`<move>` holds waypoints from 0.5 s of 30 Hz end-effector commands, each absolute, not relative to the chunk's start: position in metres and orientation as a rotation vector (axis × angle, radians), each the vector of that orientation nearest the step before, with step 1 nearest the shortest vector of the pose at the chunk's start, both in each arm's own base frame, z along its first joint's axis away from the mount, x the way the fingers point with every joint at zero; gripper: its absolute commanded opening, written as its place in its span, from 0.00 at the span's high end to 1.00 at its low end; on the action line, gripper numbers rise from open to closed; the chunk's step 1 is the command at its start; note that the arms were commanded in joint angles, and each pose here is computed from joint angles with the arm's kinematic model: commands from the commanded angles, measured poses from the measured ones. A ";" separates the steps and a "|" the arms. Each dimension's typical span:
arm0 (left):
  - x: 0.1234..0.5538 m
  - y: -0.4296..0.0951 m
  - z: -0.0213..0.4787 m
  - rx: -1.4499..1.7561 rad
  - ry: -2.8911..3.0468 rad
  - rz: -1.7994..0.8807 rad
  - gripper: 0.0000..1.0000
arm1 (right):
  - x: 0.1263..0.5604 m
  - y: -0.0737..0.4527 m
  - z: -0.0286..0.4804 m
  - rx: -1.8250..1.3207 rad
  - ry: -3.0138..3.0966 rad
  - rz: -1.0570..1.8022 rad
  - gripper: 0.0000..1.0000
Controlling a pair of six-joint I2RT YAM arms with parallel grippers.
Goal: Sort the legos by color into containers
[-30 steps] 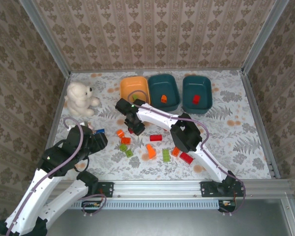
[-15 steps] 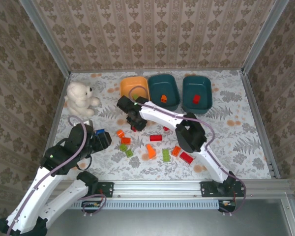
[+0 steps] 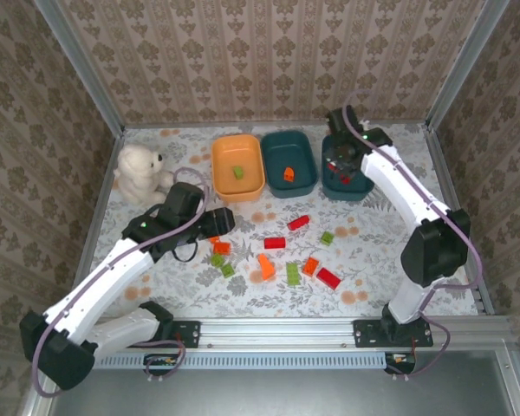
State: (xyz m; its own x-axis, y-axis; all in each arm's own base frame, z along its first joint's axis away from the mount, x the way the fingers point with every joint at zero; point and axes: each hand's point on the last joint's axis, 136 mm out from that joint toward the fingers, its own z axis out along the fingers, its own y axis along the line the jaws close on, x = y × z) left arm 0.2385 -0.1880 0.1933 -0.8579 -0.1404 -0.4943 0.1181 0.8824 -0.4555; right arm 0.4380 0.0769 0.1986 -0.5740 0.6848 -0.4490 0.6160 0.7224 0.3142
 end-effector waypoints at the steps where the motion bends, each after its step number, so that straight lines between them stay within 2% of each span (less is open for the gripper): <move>1: 0.260 -0.215 0.223 0.076 2.419 -0.744 0.26 | 0.460 0.072 0.160 0.832 2.534 0.182 0.80; 6: 0.275 -0.232 0.223 0.109 2.436 -0.736 0.26 | 0.480 0.068 0.128 0.808 2.639 0.136 0.81; 15: 0.278 -0.233 0.216 0.086 2.463 -0.709 0.25 | 0.469 0.072 0.071 0.843 2.785 0.077 0.81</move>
State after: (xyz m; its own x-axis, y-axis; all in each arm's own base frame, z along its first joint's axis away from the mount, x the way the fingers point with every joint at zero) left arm 0.2769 -0.2301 0.2061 -0.8480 -0.1008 -0.5202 0.1867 0.8619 -0.4714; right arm 0.4785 0.0708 0.0843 -0.7753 0.5774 -0.2560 0.5558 0.8162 0.1578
